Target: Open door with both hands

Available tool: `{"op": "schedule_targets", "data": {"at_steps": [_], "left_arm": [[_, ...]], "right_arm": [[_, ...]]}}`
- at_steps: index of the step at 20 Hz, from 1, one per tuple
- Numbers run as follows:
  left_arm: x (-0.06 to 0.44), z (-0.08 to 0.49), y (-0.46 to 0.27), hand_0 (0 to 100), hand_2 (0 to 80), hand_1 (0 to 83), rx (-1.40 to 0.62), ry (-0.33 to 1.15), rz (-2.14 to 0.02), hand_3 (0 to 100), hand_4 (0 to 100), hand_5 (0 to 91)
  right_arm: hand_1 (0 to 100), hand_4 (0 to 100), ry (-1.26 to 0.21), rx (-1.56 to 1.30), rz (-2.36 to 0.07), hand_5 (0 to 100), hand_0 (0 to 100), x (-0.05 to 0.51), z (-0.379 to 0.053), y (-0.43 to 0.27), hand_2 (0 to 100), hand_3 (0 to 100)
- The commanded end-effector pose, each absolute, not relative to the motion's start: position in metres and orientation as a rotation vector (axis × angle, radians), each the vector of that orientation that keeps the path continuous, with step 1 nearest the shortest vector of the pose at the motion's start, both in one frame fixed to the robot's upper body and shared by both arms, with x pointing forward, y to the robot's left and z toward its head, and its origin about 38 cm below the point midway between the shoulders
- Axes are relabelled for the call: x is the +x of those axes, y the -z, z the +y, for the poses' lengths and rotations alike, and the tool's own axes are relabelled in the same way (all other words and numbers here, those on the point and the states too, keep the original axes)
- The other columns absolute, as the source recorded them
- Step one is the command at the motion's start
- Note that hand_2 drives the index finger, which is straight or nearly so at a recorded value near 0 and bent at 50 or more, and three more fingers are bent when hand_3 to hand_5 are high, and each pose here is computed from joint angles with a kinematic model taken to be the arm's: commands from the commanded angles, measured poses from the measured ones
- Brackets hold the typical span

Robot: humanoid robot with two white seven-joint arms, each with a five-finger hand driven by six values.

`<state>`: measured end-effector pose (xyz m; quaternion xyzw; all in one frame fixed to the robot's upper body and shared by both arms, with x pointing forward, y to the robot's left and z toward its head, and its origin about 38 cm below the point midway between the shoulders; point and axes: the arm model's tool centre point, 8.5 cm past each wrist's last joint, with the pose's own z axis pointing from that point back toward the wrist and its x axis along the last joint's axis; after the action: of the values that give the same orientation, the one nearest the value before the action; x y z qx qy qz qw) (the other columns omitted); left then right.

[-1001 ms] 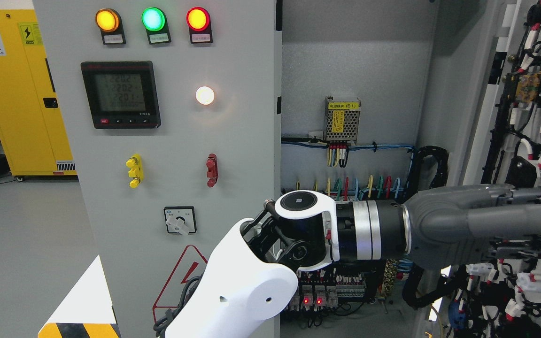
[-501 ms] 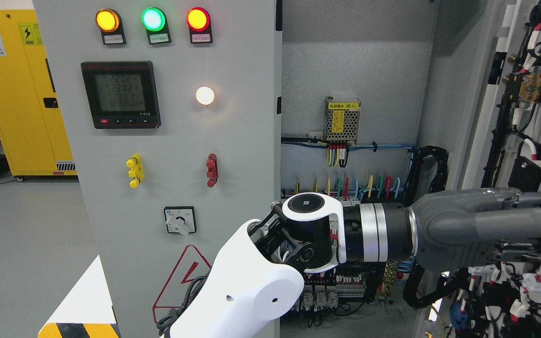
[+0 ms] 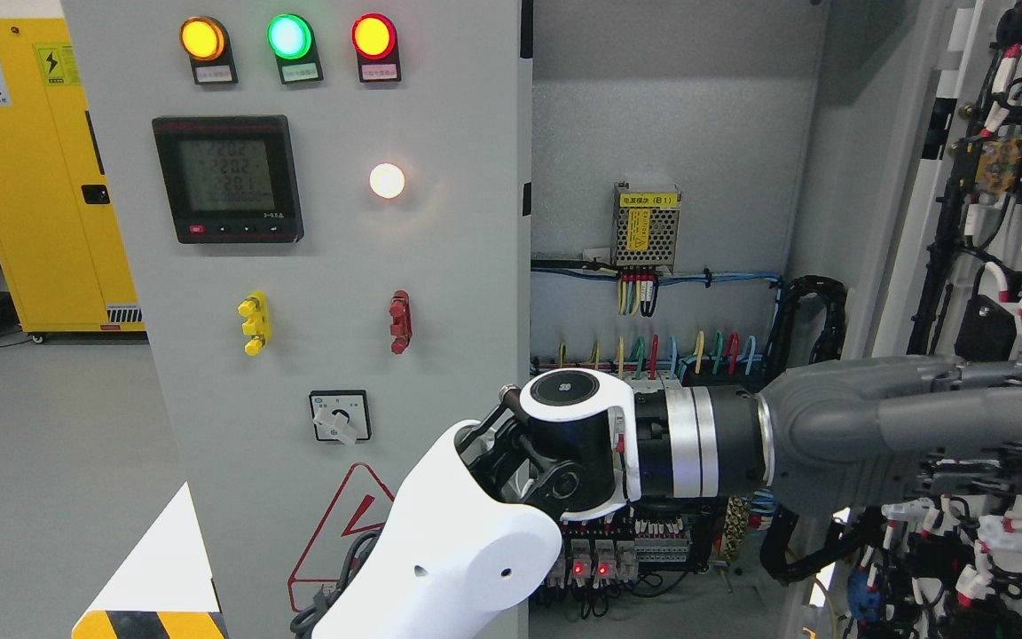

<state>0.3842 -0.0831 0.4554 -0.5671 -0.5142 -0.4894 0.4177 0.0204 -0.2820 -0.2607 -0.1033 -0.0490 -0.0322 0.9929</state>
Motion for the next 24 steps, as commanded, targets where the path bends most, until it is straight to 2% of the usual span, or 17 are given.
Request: {"op": "schedule_targets", "data": {"at_steps": [1,9,14,18,24], "left_arm": [[0.391,-0.022,-0.452,12,0.0,55.6,-1.384,1.172,-1.405,0,0,0.0],[0.397,0.026,-0.348,12,0.0,55.6,-1.169,1.014,-1.429,0,0,0.0],[0.382,0.062,-0.257,12,0.0,55.6,-1.083,0.899,-1.303,0,0,0.0],[0.366,0.095,-0.190,12,0.0,55.6,-1.037,0.733,-1.203,0,0,0.0],[0.310,0.146,-0.083,12,0.0,55.6,-0.976,0.511,-0.978,0,0,0.0]], "right_arm": [[50,0,0.054,-0.201,-0.085,0,0,0.011,-0.278,0.261,4,0],[50,0,0.062,-0.194,-0.060,0,0,-0.006,-0.273,0.262,4,0],[50,0,0.065,-0.196,-0.060,0,0,-0.006,-0.274,0.262,4,0],[50,0,0.066,-0.198,-0.060,0,0,-0.006,-0.275,0.262,4,0],[50,0,0.064,-0.204,-0.062,0,0,-0.005,-0.279,0.261,4,0]]}}
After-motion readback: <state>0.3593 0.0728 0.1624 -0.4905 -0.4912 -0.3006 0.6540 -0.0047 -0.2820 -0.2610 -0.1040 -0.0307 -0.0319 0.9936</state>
